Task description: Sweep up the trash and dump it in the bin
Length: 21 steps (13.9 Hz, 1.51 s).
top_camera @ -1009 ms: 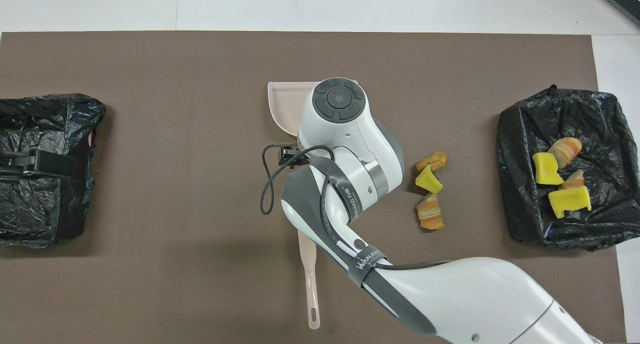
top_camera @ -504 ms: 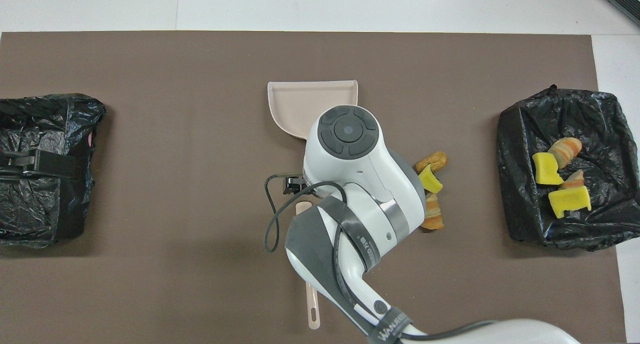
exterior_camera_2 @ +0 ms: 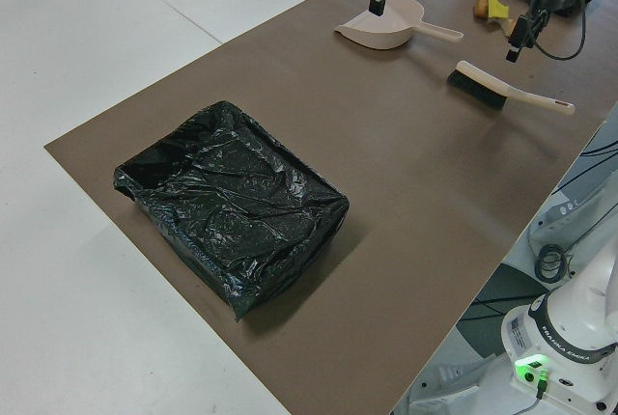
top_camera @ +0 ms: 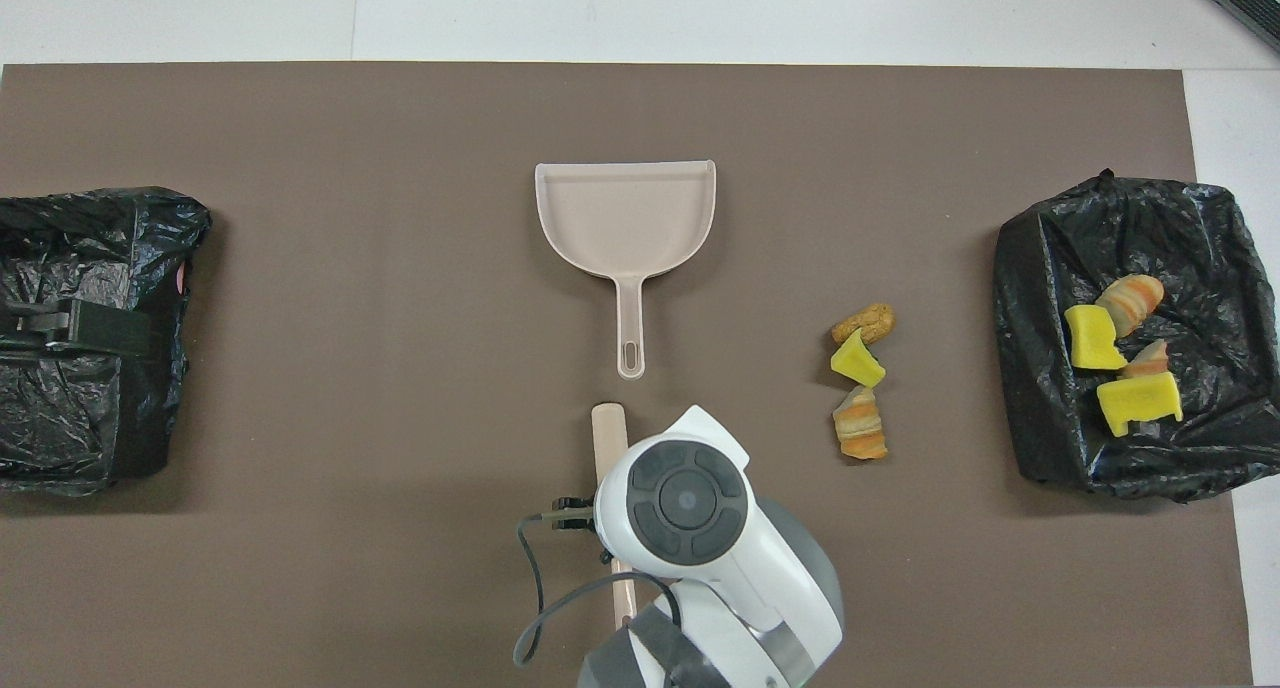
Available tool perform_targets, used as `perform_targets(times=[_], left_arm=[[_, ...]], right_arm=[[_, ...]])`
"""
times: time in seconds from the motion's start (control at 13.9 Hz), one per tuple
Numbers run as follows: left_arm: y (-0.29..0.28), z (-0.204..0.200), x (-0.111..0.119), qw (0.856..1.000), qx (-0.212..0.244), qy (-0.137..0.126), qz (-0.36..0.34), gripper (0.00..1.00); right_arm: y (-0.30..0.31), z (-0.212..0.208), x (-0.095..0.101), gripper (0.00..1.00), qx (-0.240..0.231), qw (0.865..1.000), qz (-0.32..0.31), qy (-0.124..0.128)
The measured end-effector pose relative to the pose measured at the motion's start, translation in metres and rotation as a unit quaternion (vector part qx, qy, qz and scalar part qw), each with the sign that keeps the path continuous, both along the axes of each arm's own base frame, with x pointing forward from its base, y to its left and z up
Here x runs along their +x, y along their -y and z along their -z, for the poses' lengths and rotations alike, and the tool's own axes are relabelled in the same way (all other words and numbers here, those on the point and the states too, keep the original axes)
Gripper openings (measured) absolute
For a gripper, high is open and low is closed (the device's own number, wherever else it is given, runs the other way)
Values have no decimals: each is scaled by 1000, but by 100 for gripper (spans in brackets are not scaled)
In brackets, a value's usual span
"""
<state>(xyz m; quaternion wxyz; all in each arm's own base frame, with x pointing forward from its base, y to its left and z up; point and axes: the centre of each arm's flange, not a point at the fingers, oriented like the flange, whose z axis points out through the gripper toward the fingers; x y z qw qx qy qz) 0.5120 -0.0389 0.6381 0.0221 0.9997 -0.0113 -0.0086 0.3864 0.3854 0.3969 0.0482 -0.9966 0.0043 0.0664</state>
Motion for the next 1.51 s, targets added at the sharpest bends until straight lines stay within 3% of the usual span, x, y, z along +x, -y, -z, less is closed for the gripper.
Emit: perform_targets(times=[0.22,0.5,0.65,0.79,1.01,1.3,1.44,1.51], left_arm=[[0,0,0,1000,0,0,0,100],[0,0,0,1000,0,0,0,100],[0,0,0,1000,0,0,0,100],[0,0,0,1000,0,0,0,100],[0,0,0,1000,0,0,0,100],[0,0,0,1000,0,0,0,100],[0,0,0,1000,0,0,0,100],[0,0,0,1000,0,0,0,100]], right_arm=[[-2,23,-43,100,-17,1000,-21,-13],[-5,50,-71,100,-35,998,-38,-27],[-4,54,-72,96,-36,998,-38,-29],[-5,54,-71,78,-31,999,-36,-23],[-9,57,-65,74,-18,999,-32,-9],[-23,67,-67,64,-18,999,-42,-14],[-28,66,-66,43,-15,999,-44,-12],[-29,65,-65,41,-16,999,-44,-13]])
